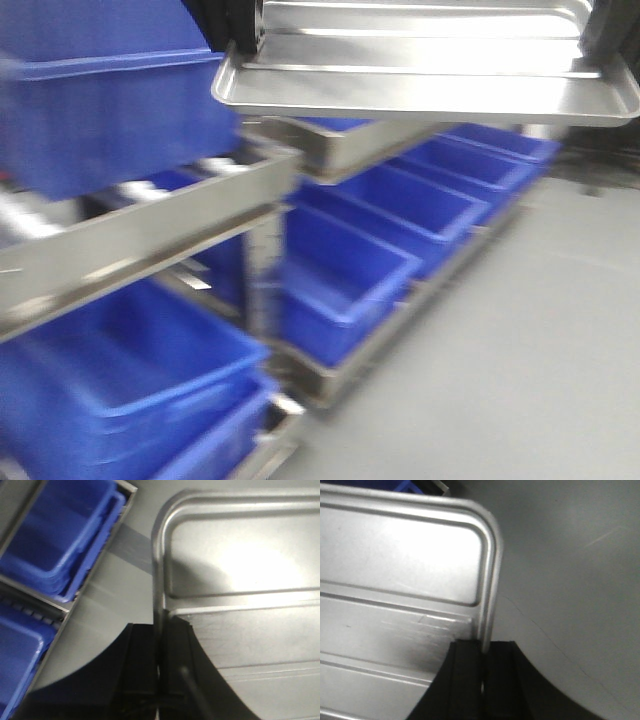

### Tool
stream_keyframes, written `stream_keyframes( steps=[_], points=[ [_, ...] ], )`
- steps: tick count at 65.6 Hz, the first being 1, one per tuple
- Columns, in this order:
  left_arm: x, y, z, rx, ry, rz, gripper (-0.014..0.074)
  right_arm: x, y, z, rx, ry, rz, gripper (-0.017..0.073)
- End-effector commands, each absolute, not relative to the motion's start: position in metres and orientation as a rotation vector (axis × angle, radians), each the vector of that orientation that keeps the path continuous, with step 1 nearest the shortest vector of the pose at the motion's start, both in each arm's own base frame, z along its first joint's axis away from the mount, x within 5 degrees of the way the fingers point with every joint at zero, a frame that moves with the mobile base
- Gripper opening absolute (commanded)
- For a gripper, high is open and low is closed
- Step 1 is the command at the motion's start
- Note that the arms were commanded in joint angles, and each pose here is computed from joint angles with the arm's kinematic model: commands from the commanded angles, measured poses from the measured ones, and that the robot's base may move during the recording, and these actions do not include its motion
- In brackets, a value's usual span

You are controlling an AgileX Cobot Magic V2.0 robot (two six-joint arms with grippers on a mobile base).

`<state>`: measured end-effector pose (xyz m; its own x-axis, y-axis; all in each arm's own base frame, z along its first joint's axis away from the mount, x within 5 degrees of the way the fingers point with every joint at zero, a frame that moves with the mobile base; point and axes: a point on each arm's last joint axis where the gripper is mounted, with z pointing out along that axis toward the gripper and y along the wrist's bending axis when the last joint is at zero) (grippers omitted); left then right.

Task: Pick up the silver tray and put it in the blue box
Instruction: 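Hold the silver tray in both grippers while the base turns away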

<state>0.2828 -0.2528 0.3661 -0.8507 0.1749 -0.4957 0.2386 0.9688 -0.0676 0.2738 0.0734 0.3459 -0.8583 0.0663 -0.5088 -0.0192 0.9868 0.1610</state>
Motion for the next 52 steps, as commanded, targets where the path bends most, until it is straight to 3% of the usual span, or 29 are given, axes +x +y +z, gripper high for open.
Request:
stream_keyframes(
  steps=[1, 52],
  points=[
    [0.273, -0.2407, 0.39, 0.308, 2.564, -0.136, -0.0098, 0.272, 0.0669, 0.3701, 0.005, 2.469, 0.184, 0.0059],
    [0.273, -0.2407, 0.39, 0.308, 2.564, -0.136, -0.0098, 0.272, 0.0669, 0.3701, 0.005, 2.469, 0.184, 0.0059]
  ],
)
